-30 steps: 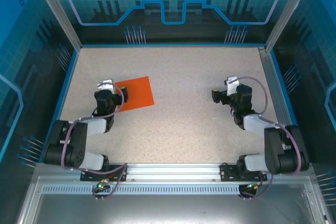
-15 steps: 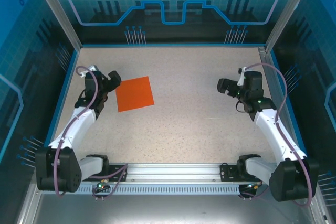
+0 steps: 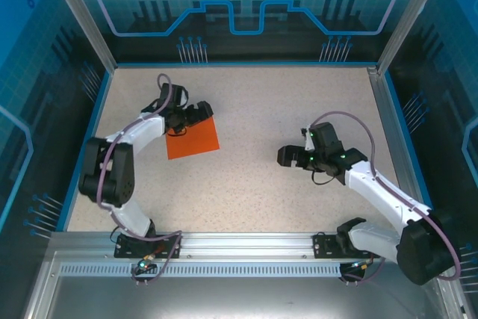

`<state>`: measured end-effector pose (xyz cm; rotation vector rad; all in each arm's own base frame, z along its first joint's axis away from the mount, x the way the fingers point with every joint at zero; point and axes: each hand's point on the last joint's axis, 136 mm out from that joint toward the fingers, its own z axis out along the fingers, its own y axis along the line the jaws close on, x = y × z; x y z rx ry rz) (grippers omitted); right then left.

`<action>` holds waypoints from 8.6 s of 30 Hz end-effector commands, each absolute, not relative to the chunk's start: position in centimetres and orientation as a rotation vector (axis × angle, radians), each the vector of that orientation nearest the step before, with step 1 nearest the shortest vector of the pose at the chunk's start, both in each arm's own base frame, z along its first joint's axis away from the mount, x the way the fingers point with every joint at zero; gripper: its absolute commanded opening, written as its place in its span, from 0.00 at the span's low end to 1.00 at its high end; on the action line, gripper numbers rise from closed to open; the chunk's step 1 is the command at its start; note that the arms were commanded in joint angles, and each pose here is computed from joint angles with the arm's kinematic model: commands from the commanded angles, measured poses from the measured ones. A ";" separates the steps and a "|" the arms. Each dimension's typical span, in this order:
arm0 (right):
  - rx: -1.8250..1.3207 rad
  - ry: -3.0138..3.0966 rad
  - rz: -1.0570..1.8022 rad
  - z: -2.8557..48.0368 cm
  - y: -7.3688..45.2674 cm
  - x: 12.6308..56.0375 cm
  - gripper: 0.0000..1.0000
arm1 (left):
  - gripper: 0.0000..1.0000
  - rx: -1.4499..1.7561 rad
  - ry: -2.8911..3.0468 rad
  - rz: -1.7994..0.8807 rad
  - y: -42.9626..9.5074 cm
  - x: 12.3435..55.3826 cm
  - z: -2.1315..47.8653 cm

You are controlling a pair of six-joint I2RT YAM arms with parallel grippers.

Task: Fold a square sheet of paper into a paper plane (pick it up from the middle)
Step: Move the square sheet of paper to the center of the table, then fold the square sheet of paper in half at the center of the table.

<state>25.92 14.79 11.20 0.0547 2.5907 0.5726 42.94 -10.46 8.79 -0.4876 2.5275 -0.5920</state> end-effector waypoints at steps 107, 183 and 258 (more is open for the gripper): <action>-0.431 2.777 0.366 7.1 30.3 29.8 0.93 | 0.98 -0.086 2.360 -0.349 -11.9 28.8 15.8; -0.630 2.875 0.401 7.0 26.8 28.8 0.97 | 0.98 -0.212 2.341 -0.615 -10.7 32.4 15.6; -0.324 3.183 -0.068 -1.4 24.5 30.7 0.85 | 0.66 -0.550 2.585 -0.668 -15.0 31.9 7.8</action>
